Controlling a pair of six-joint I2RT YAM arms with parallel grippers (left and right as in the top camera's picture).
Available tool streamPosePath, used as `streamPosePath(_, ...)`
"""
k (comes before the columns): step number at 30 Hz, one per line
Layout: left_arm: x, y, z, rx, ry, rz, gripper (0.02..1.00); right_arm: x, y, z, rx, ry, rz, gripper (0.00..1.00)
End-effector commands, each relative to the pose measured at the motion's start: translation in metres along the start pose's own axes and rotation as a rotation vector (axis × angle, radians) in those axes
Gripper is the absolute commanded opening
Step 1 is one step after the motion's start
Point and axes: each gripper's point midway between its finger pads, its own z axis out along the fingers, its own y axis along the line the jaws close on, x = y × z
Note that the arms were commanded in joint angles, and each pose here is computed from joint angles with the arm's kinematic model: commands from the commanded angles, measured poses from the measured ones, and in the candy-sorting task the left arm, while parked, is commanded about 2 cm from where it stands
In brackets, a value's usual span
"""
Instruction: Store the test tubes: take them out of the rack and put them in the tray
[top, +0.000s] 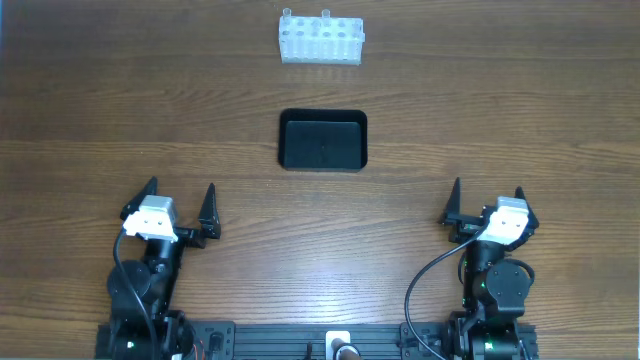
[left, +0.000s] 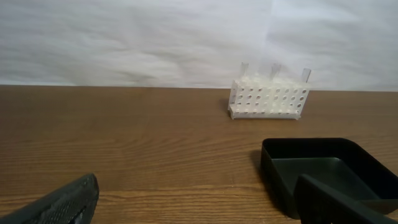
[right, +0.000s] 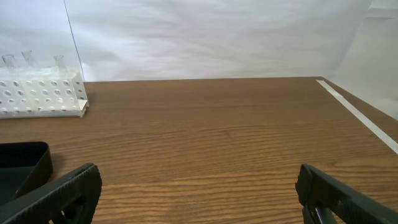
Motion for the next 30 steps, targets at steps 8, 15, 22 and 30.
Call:
streamPosePath(8,0.003,0.003,0.0,-0.015,0.0,0.018,1.0,0.002,0.003,0.0,-0.013,0.001,0.002,0.993)
streamPosePath(15,-0.011,0.0,0.009,0.01,-0.042,-0.004,1.0,0.002,0.003,0.0,-0.013,0.001,0.002,0.991)
streamPosePath(22,-0.034,0.005,0.038,0.002,-0.027,-0.015,0.998,0.002,0.003,0.0,-0.013,0.001,0.002,0.993)
streamPosePath(30,-0.058,-0.003,0.116,0.039,0.056,-0.02,0.996,0.002,0.003,0.0,-0.013,0.001,0.002,0.993)
